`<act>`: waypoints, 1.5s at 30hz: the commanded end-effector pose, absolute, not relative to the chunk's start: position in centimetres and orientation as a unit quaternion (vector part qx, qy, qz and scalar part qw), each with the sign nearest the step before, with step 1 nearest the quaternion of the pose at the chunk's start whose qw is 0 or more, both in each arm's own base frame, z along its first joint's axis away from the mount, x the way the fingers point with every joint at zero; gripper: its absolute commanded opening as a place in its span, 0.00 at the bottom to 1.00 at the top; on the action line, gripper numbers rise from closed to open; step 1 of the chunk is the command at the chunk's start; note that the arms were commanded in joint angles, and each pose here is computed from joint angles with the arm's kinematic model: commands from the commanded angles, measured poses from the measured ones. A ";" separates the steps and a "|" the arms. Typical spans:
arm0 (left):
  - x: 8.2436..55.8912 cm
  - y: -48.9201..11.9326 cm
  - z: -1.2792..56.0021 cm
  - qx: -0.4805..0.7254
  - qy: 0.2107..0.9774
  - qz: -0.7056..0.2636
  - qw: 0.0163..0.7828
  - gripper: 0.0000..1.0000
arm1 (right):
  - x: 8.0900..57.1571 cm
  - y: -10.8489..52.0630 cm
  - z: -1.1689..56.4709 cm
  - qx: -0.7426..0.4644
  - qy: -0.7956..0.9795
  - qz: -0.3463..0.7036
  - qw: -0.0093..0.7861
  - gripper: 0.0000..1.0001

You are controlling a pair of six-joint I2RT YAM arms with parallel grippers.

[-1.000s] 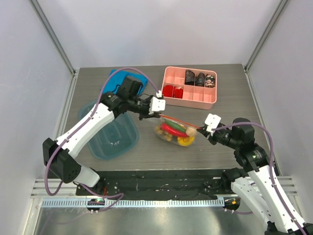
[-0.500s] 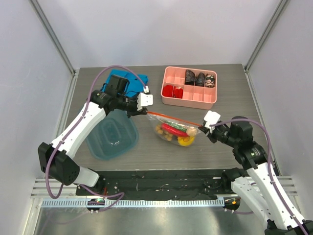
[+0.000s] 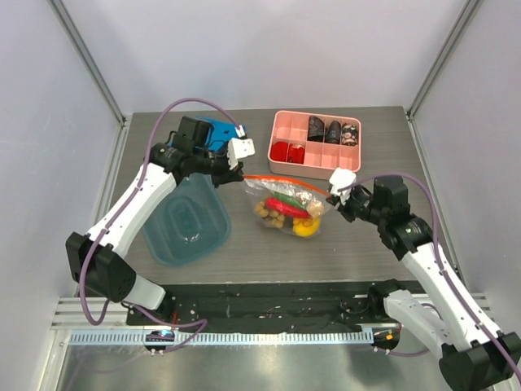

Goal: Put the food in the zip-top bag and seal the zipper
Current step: Place the zipper food storage bag at the center of the board.

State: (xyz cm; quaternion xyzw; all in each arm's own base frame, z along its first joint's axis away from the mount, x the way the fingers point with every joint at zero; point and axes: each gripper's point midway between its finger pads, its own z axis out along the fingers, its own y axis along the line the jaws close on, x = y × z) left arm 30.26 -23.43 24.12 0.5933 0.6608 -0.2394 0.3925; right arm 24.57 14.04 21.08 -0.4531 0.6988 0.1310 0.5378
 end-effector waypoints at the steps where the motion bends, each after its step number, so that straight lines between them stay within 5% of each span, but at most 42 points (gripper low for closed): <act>1: 32.5 -24.0 28.7 0.569 0.649 -0.222 0.454 0.00 | 27.9 14.5 27.3 -0.463 0.639 0.089 0.608 0.01; 10: 33.1 -23.6 30.6 0.569 0.636 -0.197 0.483 0.00 | 28.3 14.0 28.9 -0.484 0.612 0.059 0.623 0.01; 25: 20.1 -25.5 18.8 0.643 0.631 -0.297 0.317 0.00 | 17.2 14.6 16.2 -0.640 0.600 0.181 0.444 0.03; 28: 18.3 -25.4 17.2 0.643 0.640 -0.310 0.286 0.00 | 15.8 14.3 14.9 -0.646 0.601 0.189 0.430 0.08; 31: 17.5 -25.0 16.4 0.645 0.643 -0.312 0.271 0.02 | 14.7 13.8 14.1 -0.657 0.597 0.188 0.421 0.28; 32: 17.2 -24.8 16.3 0.643 0.646 -0.314 0.266 0.09 | 14.0 13.7 13.9 -0.658 0.599 0.195 0.413 0.49; 33: 16.8 -24.8 16.4 0.645 0.644 -0.317 0.263 0.27 | 13.8 13.8 14.1 -0.658 0.598 0.197 0.413 0.60; 35: 16.1 -24.6 16.9 0.647 0.640 -0.320 0.263 0.49 | 13.4 14.0 15.1 -0.641 0.607 0.209 0.420 0.80; 37: 15.4 -24.6 17.8 0.642 0.638 -0.329 0.269 0.59 | 13.2 14.1 16.1 -0.616 0.623 0.220 0.429 0.89; 38: 15.1 -24.6 18.1 0.639 0.639 -0.331 0.271 0.78 | 13.2 14.2 17.0 -0.608 0.625 0.221 0.436 0.91; 40: 14.6 -24.4 19.1 0.623 0.648 -0.340 0.276 0.86 | 12.8 14.1 17.9 -0.599 0.630 0.225 0.441 0.92; 41: 14.4 -24.4 19.8 0.621 0.646 -0.343 0.280 0.97 | 12.6 14.1 18.8 -0.589 0.632 0.225 0.450 0.93; 45: 15.1 -24.4 23.0 0.575 0.673 -0.342 0.315 1.00 | 12.8 14.2 21.4 -0.547 0.648 0.229 0.479 0.95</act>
